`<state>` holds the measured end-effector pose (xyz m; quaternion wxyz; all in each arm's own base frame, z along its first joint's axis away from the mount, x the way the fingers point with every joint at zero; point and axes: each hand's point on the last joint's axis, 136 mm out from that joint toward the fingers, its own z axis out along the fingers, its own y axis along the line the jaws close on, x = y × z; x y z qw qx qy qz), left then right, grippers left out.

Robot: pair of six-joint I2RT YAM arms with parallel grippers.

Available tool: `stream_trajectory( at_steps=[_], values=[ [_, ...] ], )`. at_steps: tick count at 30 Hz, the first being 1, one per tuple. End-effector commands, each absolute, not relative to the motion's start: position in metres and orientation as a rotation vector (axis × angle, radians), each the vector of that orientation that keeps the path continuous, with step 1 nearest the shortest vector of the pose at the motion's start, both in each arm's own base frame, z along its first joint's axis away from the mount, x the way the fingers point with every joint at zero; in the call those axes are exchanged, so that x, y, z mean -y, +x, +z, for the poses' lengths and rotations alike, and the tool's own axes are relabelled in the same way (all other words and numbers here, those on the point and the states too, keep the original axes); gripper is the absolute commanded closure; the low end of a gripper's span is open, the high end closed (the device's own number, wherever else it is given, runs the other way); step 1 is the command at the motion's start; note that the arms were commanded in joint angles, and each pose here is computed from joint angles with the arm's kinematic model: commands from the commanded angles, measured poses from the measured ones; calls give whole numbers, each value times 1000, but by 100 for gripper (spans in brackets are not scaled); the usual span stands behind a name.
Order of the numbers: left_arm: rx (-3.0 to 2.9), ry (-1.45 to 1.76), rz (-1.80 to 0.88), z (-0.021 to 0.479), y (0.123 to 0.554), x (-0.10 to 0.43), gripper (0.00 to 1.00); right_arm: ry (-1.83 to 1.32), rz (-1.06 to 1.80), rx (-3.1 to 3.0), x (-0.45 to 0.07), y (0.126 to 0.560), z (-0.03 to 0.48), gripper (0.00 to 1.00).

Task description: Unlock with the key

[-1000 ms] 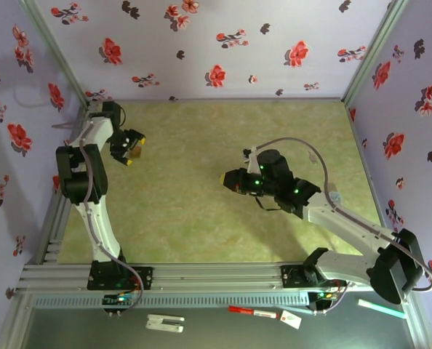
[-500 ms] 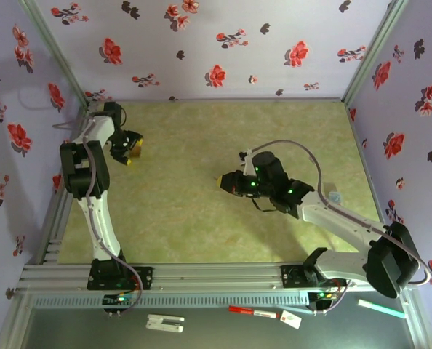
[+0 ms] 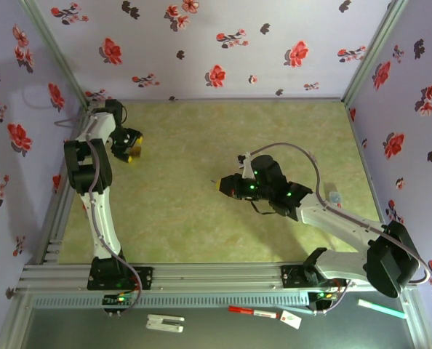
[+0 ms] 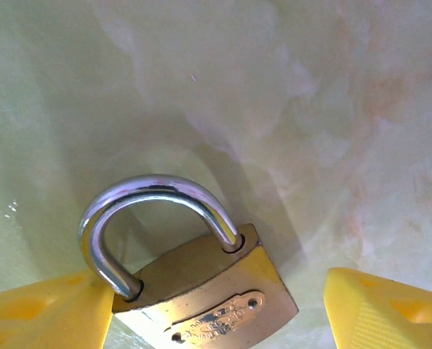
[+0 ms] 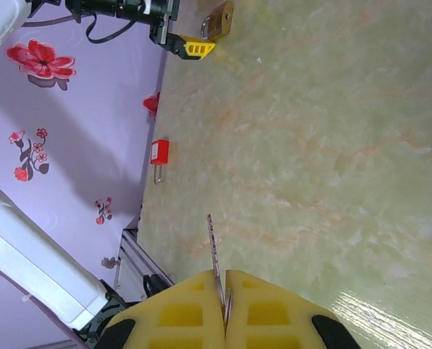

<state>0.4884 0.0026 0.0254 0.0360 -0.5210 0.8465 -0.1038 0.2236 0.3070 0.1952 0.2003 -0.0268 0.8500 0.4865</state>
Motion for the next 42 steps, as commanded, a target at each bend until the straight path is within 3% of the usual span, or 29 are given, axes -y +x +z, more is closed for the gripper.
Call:
stream_trajectory(
  at_steps=[1, 15, 23, 35, 39, 42],
  values=[
    [-2688, -1638, -240, 0, 470, -6, 28, -69, 1364, -2368, -309, 224, 193, 100],
    [-2862, -1451, -213, -5, 448, 1, 60, -89, 1366, -2361, -310, 224, 197, 100],
    [-2798, -1379, -478, 7, 443, 24, 71, -103, 1371, -2359, -315, 227, 197, 100],
    [-2384, -1152, -1266, 103, 429, 102, 80, -261, 1347, -2335, -355, 234, 191, 100],
    [-2432, -1174, -1220, 113, 401, 103, 79, -267, 1324, -2337, -364, 244, 187, 100],
    [-2454, -1168, -1067, 119, 388, 88, 67, -276, 1334, -2339, -369, 247, 188, 100]
  ],
)
